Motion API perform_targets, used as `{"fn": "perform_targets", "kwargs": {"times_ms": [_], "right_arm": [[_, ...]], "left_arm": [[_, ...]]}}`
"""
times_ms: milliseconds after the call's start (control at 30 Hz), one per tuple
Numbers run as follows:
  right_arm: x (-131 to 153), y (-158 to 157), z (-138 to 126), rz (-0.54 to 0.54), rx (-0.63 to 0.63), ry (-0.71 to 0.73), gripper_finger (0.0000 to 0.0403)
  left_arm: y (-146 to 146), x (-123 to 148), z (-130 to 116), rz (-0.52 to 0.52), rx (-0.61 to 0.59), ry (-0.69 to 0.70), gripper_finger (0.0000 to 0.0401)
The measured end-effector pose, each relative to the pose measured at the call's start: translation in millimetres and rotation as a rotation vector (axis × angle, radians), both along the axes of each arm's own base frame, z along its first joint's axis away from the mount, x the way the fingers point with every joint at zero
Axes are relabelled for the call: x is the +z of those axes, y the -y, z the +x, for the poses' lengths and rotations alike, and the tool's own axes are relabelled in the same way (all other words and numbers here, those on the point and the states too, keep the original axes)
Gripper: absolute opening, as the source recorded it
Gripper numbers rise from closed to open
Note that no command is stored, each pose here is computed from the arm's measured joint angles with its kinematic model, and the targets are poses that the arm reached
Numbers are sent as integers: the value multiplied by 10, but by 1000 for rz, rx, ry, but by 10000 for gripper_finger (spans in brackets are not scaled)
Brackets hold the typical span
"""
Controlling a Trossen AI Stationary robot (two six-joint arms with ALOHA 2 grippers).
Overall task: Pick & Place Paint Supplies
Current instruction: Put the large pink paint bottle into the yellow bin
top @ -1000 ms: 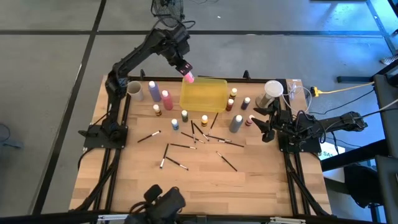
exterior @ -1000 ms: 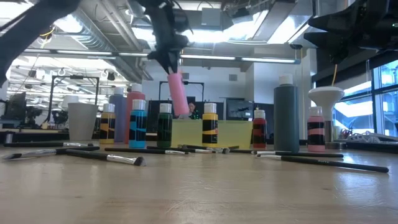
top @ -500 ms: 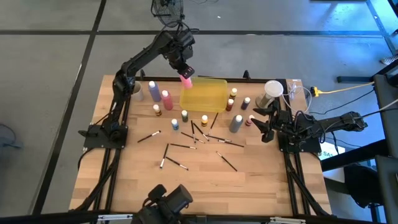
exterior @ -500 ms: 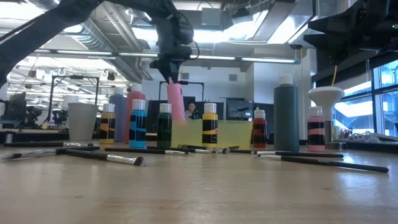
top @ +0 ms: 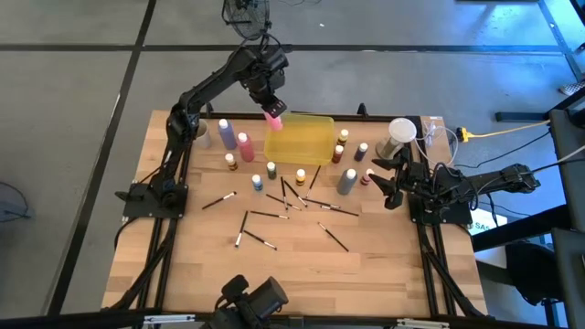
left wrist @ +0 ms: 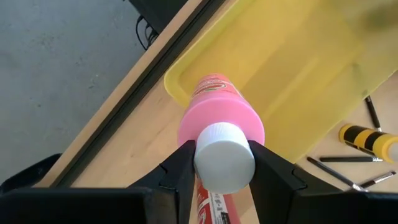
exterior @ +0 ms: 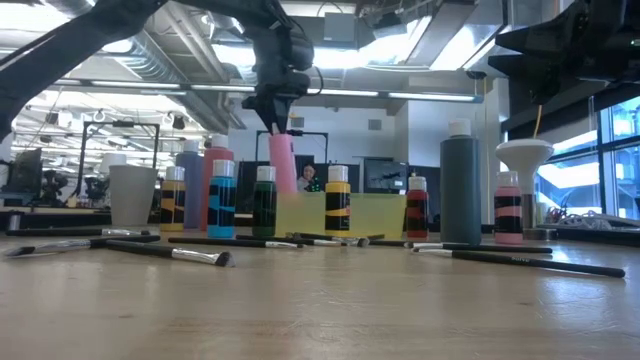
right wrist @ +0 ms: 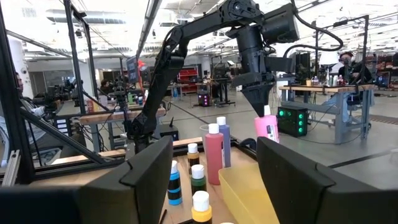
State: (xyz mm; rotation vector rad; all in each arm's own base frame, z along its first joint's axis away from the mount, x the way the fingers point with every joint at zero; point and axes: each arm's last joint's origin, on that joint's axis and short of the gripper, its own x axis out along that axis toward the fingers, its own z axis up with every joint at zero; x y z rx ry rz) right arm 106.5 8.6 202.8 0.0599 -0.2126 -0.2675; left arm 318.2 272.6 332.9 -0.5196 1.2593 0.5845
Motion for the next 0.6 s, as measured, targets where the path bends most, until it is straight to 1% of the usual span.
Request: {"fn": "perform_targets", "kwargs": {"times_ms": [200,333,433,600], "right_arm": [[0,0,0,0,0,0,233],[-2,0,0,-1,1,-2,233],[-8,-1,2,-2,1,-8,233],[-10,0,2,-2,1,-11,233]], "left_arm": [[86,-23,85,-7,-40,-4,117],[103,-165,135,-56,-58,-68,117],[81,-271,191,-55,-73,-99,117],[62,-349,219,-69,-82,-114,119]]}}
